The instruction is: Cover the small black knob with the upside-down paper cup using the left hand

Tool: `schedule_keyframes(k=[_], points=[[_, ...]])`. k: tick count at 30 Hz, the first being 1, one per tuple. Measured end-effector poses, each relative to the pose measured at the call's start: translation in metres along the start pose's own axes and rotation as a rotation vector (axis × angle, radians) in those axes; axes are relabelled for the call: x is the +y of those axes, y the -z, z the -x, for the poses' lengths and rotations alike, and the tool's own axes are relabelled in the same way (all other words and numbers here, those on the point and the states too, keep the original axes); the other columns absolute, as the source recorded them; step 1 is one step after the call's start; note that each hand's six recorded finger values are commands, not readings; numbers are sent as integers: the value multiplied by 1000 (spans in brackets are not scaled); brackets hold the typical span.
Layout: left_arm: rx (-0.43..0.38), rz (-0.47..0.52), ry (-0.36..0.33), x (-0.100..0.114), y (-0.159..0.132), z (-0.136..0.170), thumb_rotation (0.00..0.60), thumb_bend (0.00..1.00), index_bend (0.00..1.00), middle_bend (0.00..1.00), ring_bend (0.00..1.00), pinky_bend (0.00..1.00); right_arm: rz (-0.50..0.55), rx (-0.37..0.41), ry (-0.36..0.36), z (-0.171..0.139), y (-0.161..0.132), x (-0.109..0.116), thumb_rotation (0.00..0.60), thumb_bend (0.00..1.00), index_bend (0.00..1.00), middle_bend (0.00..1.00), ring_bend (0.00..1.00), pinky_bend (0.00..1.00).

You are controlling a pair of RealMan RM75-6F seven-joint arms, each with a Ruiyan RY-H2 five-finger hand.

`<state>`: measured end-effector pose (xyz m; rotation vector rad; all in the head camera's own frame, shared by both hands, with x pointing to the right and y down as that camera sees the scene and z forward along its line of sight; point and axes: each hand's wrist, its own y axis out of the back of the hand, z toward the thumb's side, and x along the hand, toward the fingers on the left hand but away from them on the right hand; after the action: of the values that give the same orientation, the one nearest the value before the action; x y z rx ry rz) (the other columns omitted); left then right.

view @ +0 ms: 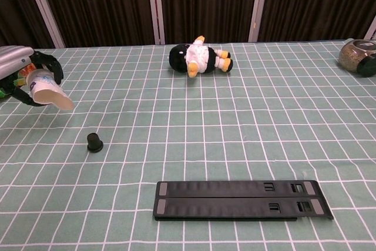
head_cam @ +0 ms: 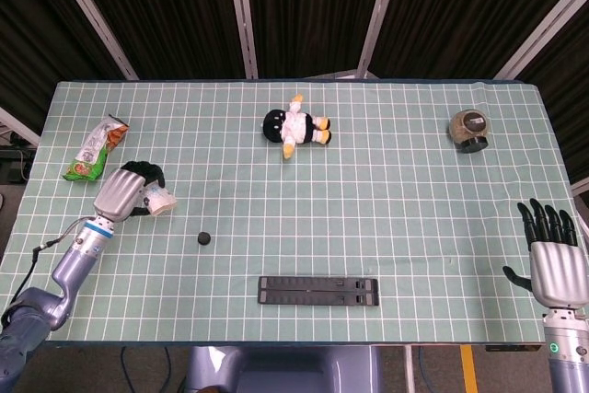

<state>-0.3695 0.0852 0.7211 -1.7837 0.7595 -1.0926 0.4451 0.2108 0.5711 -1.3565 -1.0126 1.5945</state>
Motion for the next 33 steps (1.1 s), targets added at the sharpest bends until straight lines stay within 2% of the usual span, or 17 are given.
schedule_keyframes(k=[6, 13, 15, 22, 26, 33], points=[[-175, -296, -28, 10, -31, -1, 600, 265, 504, 338, 278, 316, 3, -3, -4, 0, 1, 0, 600, 0, 0, 0, 0, 0], [-358, -620, -51, 8, -66, 0, 600, 263, 483, 328, 273, 313, 3, -7, -7, 0, 3, -1, 600, 0, 0, 0, 0, 0], [-397, -687, -60, 6, -75, 0, 600, 263, 477, 319, 270, 309, 3, -10, -8, 0, 4, -1, 600, 0, 0, 0, 0, 0], [-496, -795, -71, -5, -110, 1, 600, 263, 473, 312, 264, 298, 5, -20, -11, 0, 7, -1, 600, 0, 0, 0, 0, 0], [-552, -855, -63, -20, -123, 6, 600, 264, 472, 309, 260, 297, 7, -25, -9, 0, 9, 0, 600, 0, 0, 0, 0, 0], [-571, -895, -63, -28, -125, 7, 600, 263, 454, 283, 239, 285, 7, -27, -8, 0, 11, 1, 600, 0, 0, 0, 0, 0]])
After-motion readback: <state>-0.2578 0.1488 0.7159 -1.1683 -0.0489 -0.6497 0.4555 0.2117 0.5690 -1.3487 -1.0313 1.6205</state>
